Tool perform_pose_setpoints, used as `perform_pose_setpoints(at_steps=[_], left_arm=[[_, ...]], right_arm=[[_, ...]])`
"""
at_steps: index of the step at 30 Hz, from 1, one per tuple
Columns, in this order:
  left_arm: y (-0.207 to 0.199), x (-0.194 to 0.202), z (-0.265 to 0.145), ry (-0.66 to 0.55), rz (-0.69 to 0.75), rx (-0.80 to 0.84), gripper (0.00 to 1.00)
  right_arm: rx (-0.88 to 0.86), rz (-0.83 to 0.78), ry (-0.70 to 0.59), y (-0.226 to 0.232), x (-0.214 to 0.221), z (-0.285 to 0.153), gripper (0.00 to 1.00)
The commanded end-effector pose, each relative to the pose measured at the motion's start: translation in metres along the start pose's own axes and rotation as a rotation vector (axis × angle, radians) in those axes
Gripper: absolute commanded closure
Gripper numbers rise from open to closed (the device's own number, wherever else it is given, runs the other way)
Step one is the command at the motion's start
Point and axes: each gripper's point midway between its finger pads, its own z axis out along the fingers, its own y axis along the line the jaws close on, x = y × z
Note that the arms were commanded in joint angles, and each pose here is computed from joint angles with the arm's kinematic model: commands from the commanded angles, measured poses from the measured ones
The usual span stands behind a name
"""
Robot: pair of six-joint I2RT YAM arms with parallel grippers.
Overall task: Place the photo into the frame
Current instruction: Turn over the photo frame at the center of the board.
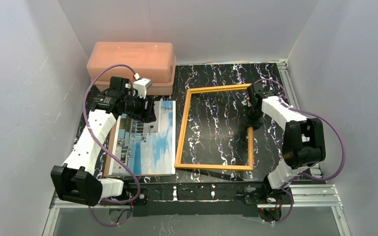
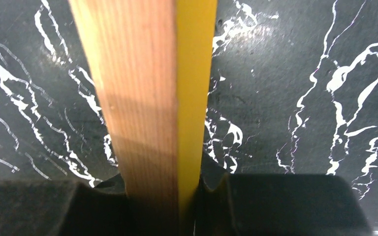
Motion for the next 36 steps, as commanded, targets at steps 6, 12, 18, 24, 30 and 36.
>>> perform_pose_setpoints(at_steps=[6,12,18,24,30,36], left_arm=[[0.003,0.008,-0.009,0.014,0.000,-0.024,0.40],[0.006,0.010,-0.009,0.033,-0.009,-0.031,0.40],[0.007,0.010,-0.011,0.033,-0.007,-0.031,0.40],[0.006,0.009,-0.018,0.032,-0.010,-0.028,0.37],[0.003,0.006,-0.028,0.022,-0.014,-0.017,0.33],[0.021,0.000,-0.038,0.012,-0.096,-0.020,0.28]], right_arm=[[0.160,-0.057,-0.120,-0.022,-0.052,0.022,0.68],[0.219,-0.115,-0.077,-0.027,-0.058,0.033,0.64],[0.320,-0.206,-0.050,-0.022,-0.059,0.037,0.51],[0.433,-0.185,-0.113,-0.025,-0.072,0.019,0.14],[0.397,-0.109,-0.251,-0.015,-0.096,-0.022,0.01],[0.126,-0.118,-0.466,0.107,-0.096,-0.057,0.02]])
